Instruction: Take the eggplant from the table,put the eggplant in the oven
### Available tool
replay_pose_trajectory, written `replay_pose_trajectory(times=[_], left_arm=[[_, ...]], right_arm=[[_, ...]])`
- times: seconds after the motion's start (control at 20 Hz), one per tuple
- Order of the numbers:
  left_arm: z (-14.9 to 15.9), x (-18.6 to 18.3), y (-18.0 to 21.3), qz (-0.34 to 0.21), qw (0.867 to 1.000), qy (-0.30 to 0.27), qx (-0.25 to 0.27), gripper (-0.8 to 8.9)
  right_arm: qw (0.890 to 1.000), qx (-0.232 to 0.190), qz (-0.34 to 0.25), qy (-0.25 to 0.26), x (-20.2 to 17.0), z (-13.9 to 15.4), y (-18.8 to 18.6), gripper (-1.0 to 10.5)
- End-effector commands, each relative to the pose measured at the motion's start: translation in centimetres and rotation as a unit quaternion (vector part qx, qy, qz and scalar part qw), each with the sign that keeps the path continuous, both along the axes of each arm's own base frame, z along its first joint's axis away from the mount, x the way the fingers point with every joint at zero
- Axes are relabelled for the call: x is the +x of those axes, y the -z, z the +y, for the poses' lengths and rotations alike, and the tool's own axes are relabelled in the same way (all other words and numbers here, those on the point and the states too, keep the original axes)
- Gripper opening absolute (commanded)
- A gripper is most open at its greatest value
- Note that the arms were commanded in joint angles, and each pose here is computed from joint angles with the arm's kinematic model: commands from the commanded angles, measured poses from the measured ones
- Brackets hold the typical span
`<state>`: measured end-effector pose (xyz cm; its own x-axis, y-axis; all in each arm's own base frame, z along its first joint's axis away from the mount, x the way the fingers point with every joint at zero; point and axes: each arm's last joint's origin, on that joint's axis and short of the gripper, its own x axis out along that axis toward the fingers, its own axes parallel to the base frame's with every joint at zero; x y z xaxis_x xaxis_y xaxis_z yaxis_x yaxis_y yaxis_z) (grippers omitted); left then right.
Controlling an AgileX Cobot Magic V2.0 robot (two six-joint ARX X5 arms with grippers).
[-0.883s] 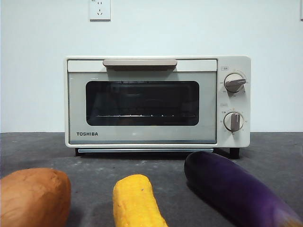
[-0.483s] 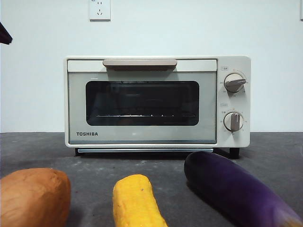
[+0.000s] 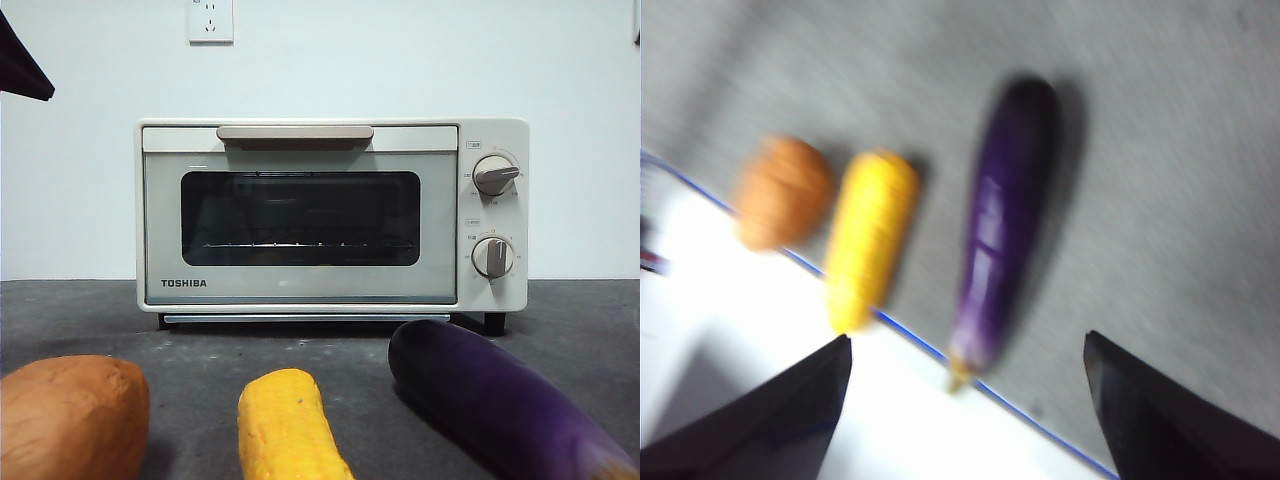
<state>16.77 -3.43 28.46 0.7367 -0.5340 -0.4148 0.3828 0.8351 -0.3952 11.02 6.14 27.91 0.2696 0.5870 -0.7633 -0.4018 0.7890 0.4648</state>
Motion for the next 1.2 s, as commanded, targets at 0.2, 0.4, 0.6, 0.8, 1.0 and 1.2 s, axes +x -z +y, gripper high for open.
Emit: replay_pose_trajectory(times=[0.2, 0.4, 0.6, 0.8, 1.0, 1.2], left_arm=[[-0.1, 0.2, -0.4, -0.009, 1.0, 0.006, 0.001, 0.07], [-0.1, 0.2, -0.4, -0.007, 1.0, 0.006, 0.002, 0.07], [-0.1, 0.2, -0.4, -0.007, 1.0, 0.006, 0.002, 0.07], [-0.1, 0.2, -0.4, -0.007, 1.0, 0.006, 0.002, 0.07], [-0.1, 0.2, -0.4, -0.007, 1.0, 0.007, 0.002, 0.07], [-0.1, 0.2, -0.4, -0.007, 1.0, 0.006, 0.002, 0.07]], right_arm=[[0.995, -0.085, 0.045, 0.0, 1.2, 4.5, 1.6, 3.8], [0.99, -0.132, 0.043, -0.019, 2.0, 8.5, 3.8, 3.7], [0.983, -0.178, 0.048, -0.012, 3.2, 11.2, 6.6, 3.7], [0.979, -0.192, 0.063, -0.008, 4.5, 12.7, 9.0, 3.7], [0.98, -0.19, 0.062, -0.007, 5.2, 13.6, 10.3, 3.5], [0.976, -0.208, 0.059, -0.001, 5.4, 13.7, 10.8, 2.2]])
